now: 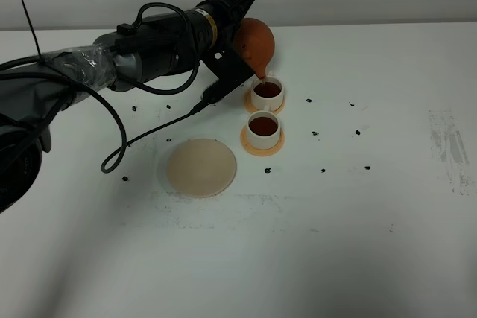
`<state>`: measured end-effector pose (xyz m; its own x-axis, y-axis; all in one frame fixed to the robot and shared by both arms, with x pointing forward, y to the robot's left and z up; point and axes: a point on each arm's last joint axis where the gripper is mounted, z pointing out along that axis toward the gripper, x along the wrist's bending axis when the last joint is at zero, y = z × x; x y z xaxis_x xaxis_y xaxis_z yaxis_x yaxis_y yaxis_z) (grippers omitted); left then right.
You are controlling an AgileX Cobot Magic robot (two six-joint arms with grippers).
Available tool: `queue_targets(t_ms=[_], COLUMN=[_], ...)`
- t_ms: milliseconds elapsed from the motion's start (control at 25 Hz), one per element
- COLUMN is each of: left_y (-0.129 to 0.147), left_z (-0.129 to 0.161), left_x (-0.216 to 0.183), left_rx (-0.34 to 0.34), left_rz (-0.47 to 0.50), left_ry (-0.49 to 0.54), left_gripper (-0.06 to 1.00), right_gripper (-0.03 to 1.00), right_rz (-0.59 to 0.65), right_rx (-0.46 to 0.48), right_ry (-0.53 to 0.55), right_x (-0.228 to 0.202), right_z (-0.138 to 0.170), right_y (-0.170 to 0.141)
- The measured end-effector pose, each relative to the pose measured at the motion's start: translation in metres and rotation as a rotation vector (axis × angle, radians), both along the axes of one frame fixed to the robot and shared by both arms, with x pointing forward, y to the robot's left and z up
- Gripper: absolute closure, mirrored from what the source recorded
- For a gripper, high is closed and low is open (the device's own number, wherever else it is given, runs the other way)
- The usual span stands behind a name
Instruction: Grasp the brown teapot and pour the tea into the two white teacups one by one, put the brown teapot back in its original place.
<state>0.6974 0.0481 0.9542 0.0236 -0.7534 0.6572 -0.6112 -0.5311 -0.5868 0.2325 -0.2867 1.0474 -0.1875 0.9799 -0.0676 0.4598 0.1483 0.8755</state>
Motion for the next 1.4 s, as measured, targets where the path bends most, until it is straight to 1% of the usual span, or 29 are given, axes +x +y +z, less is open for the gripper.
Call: queue_targets(t_ms=[80, 120, 320, 400, 640, 800, 1000, 1040, 1120, 1160, 1240, 1400], left_y=[0.0, 0.0, 0.001, 0.002, 0.004, 0.011, 0.031, 0.037, 0.049, 0.054, 0.063, 0.071], left_z=[0.0, 0.0, -0.001, -0.001, -0.002, 0.009, 0.037, 0.043, 0.053, 0.054, 0.054, 0.04], left_x=[0.0, 0.0, 0.0, 0.0, 0.0, -0.001, -0.014, -0.018, -0.024, -0.027, -0.033, -0.039], left_rx=[-0.016, -0.04, -0.222, -0.271, -0.354, -0.456, -0.637, -0.675, -0.727, -0.755, -0.78, -0.861], left_rz=[0.009, 0.024, 0.145, 0.186, 0.265, 0.361, 0.538, 0.588, 0.709, 0.768, 0.893, 1.106], left_ry=[0.008, 0.021, 0.118, 0.146, 0.194, 0.241, 0.34, 0.368, 0.434, 0.477, 0.567, 0.739], left_gripper=[0.86, 0.86, 0.86, 0.86, 0.86, 0.86, 0.86, 0.86, 0.86, 0.86, 0.86, 0.86], right_gripper=[0.56, 0.56, 0.56, 0.56, 0.56, 0.56, 0.56, 0.56, 0.56, 0.56, 0.56, 0.56], right_rz=[0.0, 0.0, 0.0, 0.0, 0.0, 0.0, 0.0, 0.0, 0.0, 0.0, 0.0, 0.0], right_rx=[0.0, 0.0, 0.0, 0.0, 0.0, 0.0, 0.0, 0.0, 0.0, 0.0, 0.0, 0.0], right_ry=[0.0, 0.0, 0.0, 0.0, 0.0, 0.0, 0.0, 0.0, 0.0, 0.0, 0.0, 0.0], right_x=[0.0, 0.0, 0.0, 0.0, 0.0, 0.0, 0.0, 0.0, 0.0, 0.0, 0.0, 0.0], right_z=[0.0, 0.0, 0.0, 0.0, 0.0, 0.0, 0.0, 0.0, 0.0, 0.0, 0.0, 0.0], right_y=[0.0, 0.0, 0.0, 0.0, 0.0, 0.0, 0.0, 0.0, 0.0, 0.0, 0.0, 0.0])
